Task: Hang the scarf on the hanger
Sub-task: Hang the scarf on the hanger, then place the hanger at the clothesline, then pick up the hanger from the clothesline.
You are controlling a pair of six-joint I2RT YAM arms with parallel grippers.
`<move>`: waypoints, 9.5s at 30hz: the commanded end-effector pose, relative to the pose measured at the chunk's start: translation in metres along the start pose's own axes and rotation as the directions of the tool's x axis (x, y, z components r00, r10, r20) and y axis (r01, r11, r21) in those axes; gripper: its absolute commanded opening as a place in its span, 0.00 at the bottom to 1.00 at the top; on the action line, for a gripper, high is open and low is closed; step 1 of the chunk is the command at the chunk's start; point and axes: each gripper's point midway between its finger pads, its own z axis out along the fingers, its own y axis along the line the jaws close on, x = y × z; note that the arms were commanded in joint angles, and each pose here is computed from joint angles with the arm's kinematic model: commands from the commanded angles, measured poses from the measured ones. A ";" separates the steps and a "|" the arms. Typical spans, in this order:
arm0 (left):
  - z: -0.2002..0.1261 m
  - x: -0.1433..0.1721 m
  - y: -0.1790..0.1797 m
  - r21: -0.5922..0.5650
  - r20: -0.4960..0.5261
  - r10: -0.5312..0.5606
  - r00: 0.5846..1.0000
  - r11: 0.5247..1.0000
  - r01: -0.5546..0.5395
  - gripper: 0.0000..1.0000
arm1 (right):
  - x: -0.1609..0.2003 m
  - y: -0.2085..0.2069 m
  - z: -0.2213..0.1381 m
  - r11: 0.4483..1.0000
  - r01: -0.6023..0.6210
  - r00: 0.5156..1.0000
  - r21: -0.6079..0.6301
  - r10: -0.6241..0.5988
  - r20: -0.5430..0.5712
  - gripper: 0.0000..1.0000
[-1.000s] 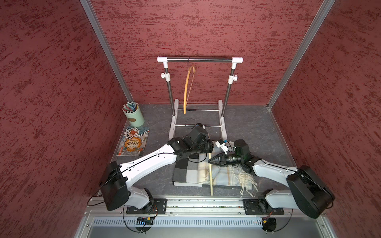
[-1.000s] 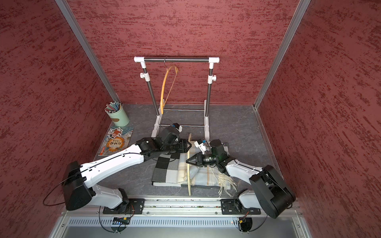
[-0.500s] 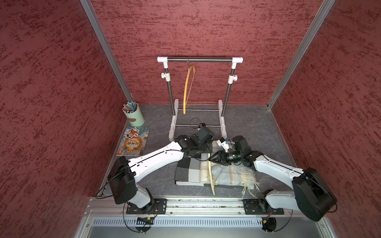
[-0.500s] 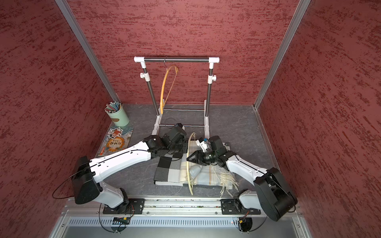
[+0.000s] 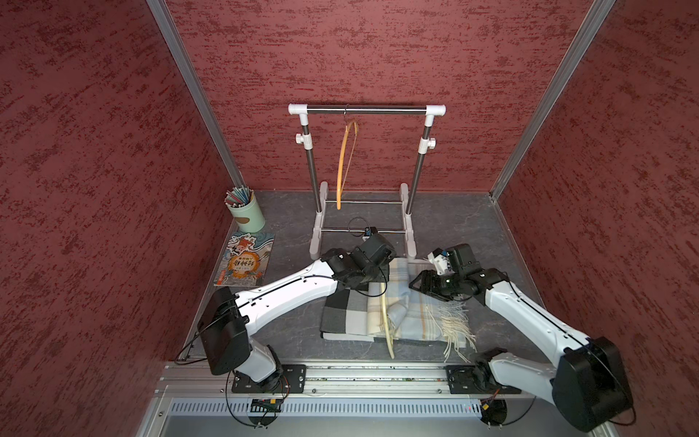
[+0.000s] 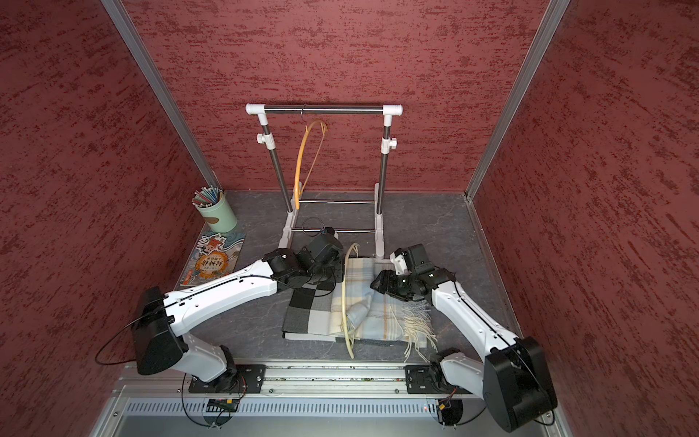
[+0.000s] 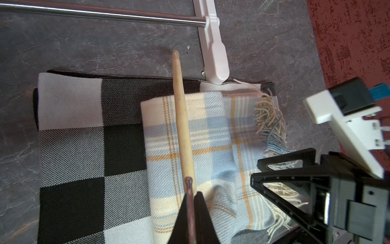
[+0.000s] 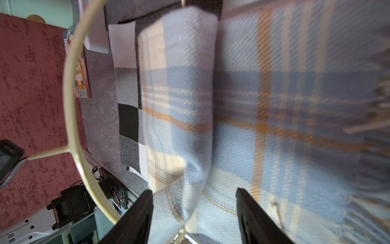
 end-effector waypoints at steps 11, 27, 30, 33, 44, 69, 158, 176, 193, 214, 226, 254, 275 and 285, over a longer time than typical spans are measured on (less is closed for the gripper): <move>0.005 0.013 0.000 0.000 -0.045 0.006 0.999 1.000 -0.006 0.00 | -0.001 0.026 0.047 0.989 -0.044 0.993 -0.138 0.028 -0.114 0.53; -0.090 -0.022 0.049 0.011 -0.053 -0.051 0.997 0.999 0.052 0.00 | -0.008 0.105 -0.024 0.947 -0.001 0.998 -0.322 -0.019 -0.057 0.00; -0.116 -0.023 0.049 0.048 -0.057 -0.044 0.997 0.998 0.047 0.00 | -0.003 0.086 -0.027 0.957 -0.024 0.998 -0.289 0.005 -0.067 0.00; -0.124 -0.022 0.041 0.100 -0.058 -0.048 0.997 0.994 0.054 0.00 | 0.006 0.053 -0.014 0.979 -0.046 0.996 -0.200 0.031 -0.081 0.00; -0.143 -0.051 0.043 0.019 -0.015 0.004 1.000 1.000 -0.004 0.00 | 0.001 0.020 -0.024 0.990 -0.067 0.998 -0.127 0.064 -0.024 0.00; -0.256 -0.129 0.012 0.100 0.179 0.007 0.984 0.995 -0.025 0.00 | 0.004 0.072 -0.067 0.936 -0.049 0.999 -0.349 0.050 -0.005 0.00; -0.271 -0.191 -0.019 0.275 0.371 0.006 0.929 0.954 -0.117 0.00 | -0.036 0.039 0.037 0.965 0.195 0.974 -0.178 -0.171 0.146 0.77; -0.248 -0.190 -0.009 0.200 0.322 0.035 0.946 0.974 -0.104 0.00 | 0.002 0.183 -0.132 0.651 0.691 0.688 -0.313 -0.462 0.560 0.75; -0.236 -0.192 -0.015 0.170 0.332 0.050 0.942 0.979 -0.112 0.00 | 0.042 0.307 -0.072 0.604 0.688 0.726 -0.402 -0.572 0.382 0.56; -0.242 -0.188 -0.024 0.228 0.338 0.064 0.939 0.962 -0.148 0.55 | 0.054 0.326 -0.104 0.592 0.613 0.789 -0.523 -0.500 0.358 0.00; -0.339 -0.176 0.005 0.388 0.601 -0.140 0.787 0.912 -0.134 1.00 | 0.001 0.330 -0.182 0.528 0.503 0.858 -0.684 -0.401 0.322 0.00; -0.247 -0.136 0.066 0.313 0.379 -0.219 0.899 0.945 0.099 1.00 | -0.225 0.355 -0.212 0.565 0.388 0.913 -0.728 -0.129 0.386 0.00; -0.206 -0.224 0.080 0.240 0.512 -0.138 0.848 0.971 0.013 1.00 | -0.202 0.289 -0.191 0.684 0.452 0.874 -0.573 -0.210 0.439 0.82; -0.161 -0.279 0.070 0.048 0.559 0.096 0.824 0.988 -0.148 0.89 | -0.157 0.243 -0.242 0.756 0.557 0.742 -0.344 -0.266 0.615 0.86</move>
